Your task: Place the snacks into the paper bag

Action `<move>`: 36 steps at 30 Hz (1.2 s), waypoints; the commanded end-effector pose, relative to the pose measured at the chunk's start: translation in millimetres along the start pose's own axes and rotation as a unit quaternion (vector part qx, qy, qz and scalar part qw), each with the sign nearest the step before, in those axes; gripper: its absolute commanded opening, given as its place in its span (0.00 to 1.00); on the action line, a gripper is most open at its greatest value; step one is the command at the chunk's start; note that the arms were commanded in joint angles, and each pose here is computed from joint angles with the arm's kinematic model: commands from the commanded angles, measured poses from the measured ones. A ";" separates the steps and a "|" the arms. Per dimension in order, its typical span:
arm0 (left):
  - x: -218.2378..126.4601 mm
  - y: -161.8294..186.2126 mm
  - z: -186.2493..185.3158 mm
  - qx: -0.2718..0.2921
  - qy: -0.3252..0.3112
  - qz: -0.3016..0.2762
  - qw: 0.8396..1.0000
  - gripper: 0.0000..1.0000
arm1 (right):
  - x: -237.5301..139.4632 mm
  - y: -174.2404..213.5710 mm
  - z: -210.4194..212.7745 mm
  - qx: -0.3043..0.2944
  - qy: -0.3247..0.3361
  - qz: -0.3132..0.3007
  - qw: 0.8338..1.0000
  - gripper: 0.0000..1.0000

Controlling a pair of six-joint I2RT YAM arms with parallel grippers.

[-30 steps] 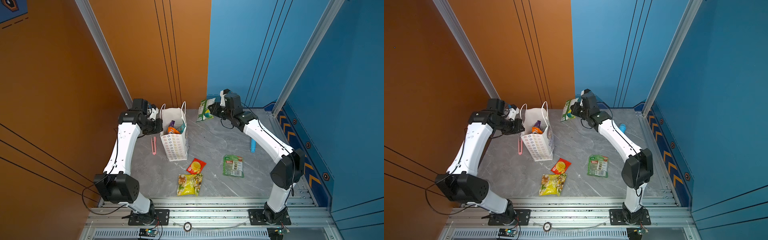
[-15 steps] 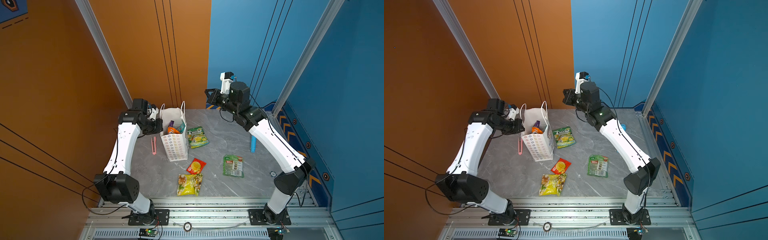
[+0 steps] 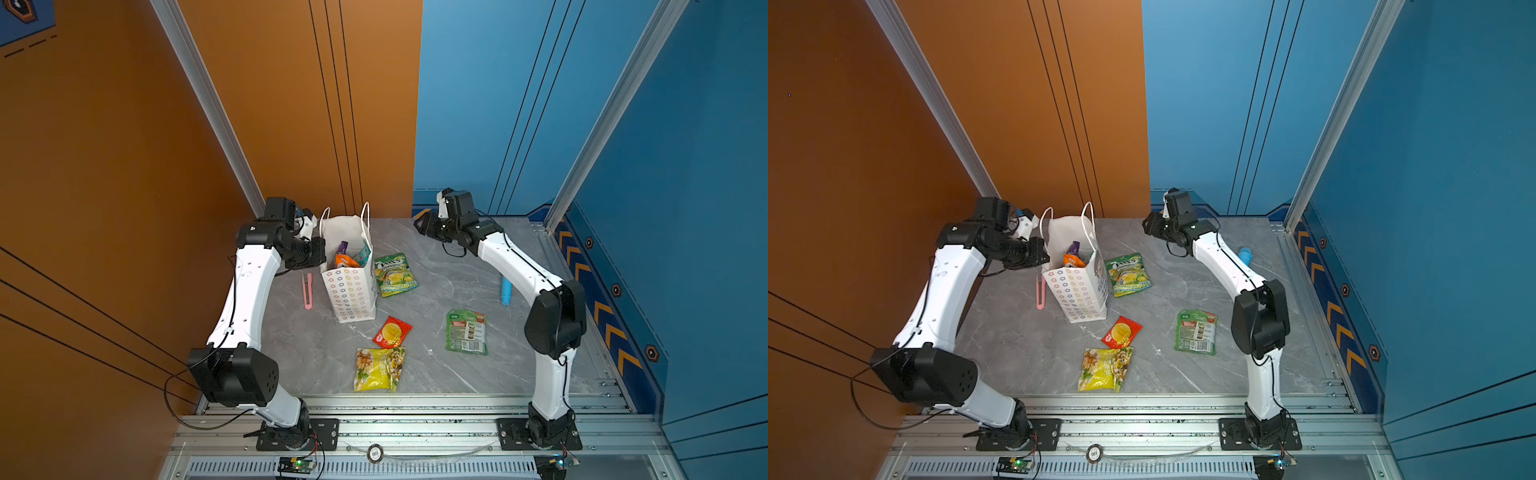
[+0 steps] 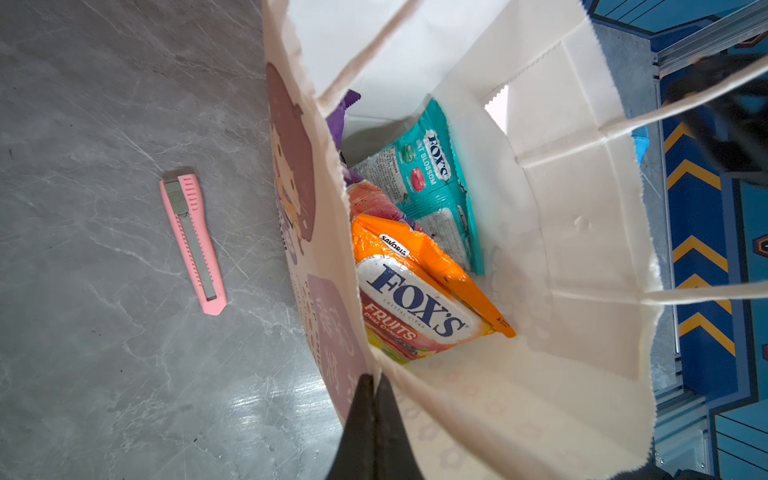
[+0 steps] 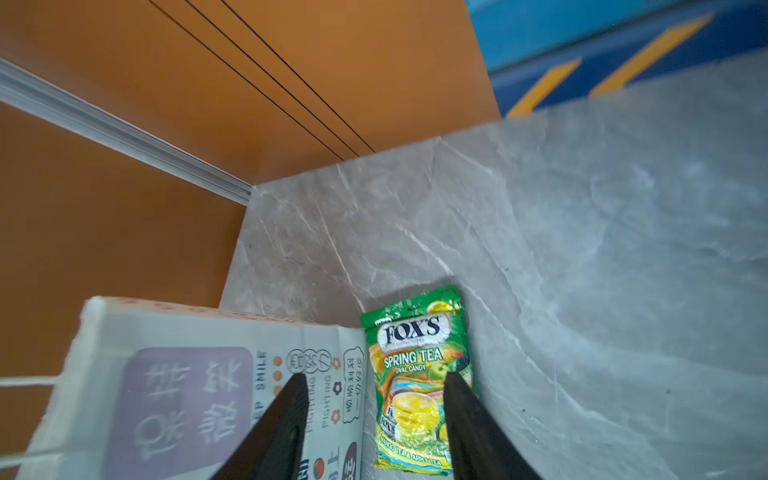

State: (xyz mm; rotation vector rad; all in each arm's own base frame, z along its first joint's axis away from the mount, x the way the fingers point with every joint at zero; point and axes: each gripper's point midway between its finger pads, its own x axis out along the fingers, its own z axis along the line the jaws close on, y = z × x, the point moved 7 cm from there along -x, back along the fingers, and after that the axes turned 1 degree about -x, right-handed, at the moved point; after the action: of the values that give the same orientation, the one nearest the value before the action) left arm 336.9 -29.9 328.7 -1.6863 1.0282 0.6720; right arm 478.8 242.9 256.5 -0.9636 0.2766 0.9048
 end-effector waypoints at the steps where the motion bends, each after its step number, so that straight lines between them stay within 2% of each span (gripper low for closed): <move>1: -10.3 -0.6 -6.8 0.010 0.018 -0.016 1.000 0.00 | 29.3 29.4 -16.9 0.011 -0.019 0.083 0.996 0.71; 3: -10.9 -0.5 -6.7 0.010 0.017 -0.018 1.000 0.00 | 42.7 38.1 -26.0 0.013 -0.012 0.106 0.994 0.78; 5: -10.3 -0.5 -6.1 0.010 0.015 -0.017 1.000 0.00 | 56.0 46.7 -32.7 0.016 -0.010 0.124 0.992 0.80; 15: -7.8 -1.9 -6.3 0.010 0.016 -0.014 1.000 0.00 | 96.8 78.1 -56.5 0.048 -0.017 0.183 0.982 0.72; 24: -7.5 -2.1 -5.9 0.009 0.015 -0.014 1.000 0.00 | 108.9 101.3 -61.2 0.048 -0.003 0.211 0.976 0.71; 36: -8.8 -1.6 -7.0 0.010 0.018 -0.015 1.000 0.00 | 117.4 131.8 -45.6 0.044 -0.017 0.246 0.968 0.65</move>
State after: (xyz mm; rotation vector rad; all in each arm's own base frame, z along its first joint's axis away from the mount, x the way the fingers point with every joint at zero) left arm 336.9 -29.9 328.7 -1.6863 1.0282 0.6720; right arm 468.6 297.7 99.1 -0.8329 0.4960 1.2988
